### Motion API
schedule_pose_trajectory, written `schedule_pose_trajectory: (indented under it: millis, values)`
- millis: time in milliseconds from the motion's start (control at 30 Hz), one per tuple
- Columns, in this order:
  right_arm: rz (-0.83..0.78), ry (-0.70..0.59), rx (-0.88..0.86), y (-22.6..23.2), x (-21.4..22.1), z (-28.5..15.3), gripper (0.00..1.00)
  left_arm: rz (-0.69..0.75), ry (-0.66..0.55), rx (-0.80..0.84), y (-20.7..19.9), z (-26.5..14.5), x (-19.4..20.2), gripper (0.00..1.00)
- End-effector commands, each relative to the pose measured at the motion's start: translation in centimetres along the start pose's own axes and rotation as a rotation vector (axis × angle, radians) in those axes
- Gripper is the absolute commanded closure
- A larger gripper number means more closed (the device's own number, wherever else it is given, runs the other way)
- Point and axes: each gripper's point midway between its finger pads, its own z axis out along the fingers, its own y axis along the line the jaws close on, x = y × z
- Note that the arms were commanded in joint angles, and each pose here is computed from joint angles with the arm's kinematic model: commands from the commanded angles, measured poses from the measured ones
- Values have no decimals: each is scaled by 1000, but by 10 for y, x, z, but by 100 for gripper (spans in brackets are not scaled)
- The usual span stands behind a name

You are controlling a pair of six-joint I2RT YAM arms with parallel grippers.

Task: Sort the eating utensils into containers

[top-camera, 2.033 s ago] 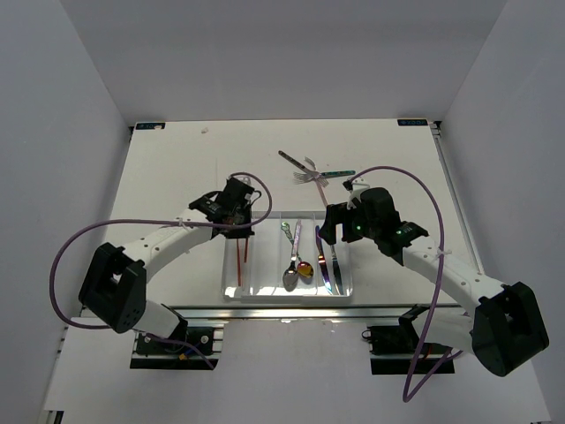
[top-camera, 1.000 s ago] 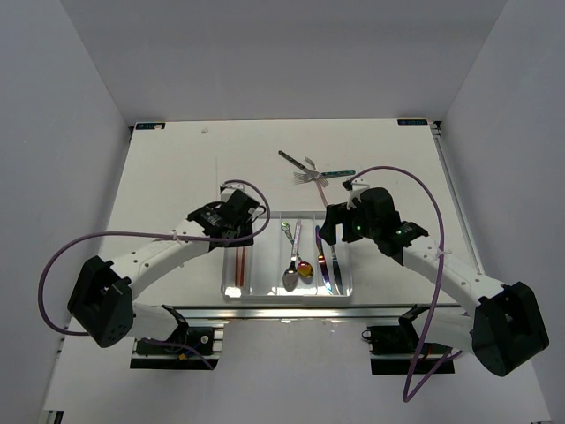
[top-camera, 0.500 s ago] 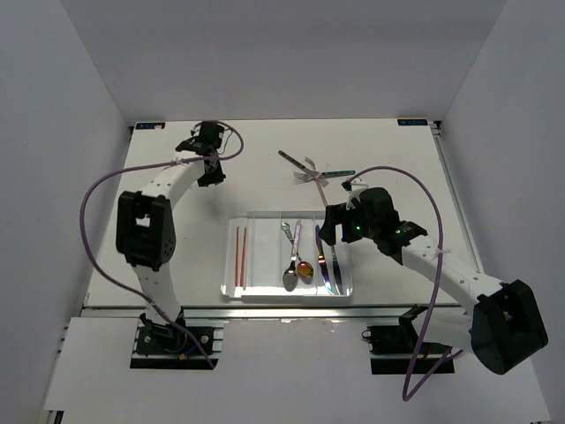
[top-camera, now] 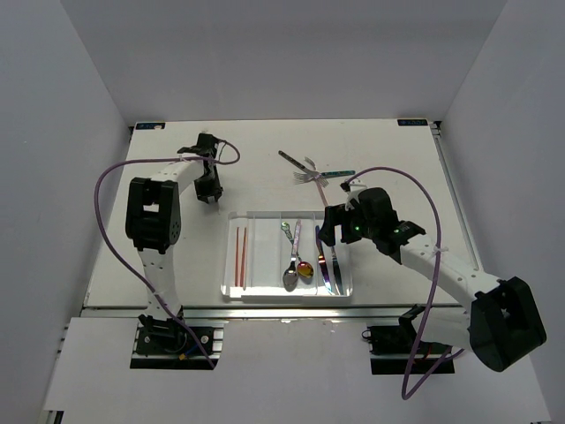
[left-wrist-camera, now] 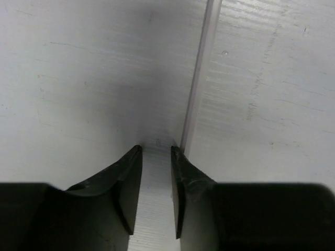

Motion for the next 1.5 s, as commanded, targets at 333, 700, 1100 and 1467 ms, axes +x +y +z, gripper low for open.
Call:
schedule_pose_trajectory:
  millis: [333,700,1100,1467]
  values:
    - [-15,-23,-26,4,-8,2,11,-57,-141,104,-13,-52,-30,52]
    - [-15,-14,-25,3,-7,4,11,-33,-47,152,-34,-21,-7,57]
    - [-15,-15,-32,4,-8,3,11,5,69,6,-15,15,33,83]
    - [-17,-17,-32,4,-7,2,11,-57,-141,37,-12,-48,-15,100]
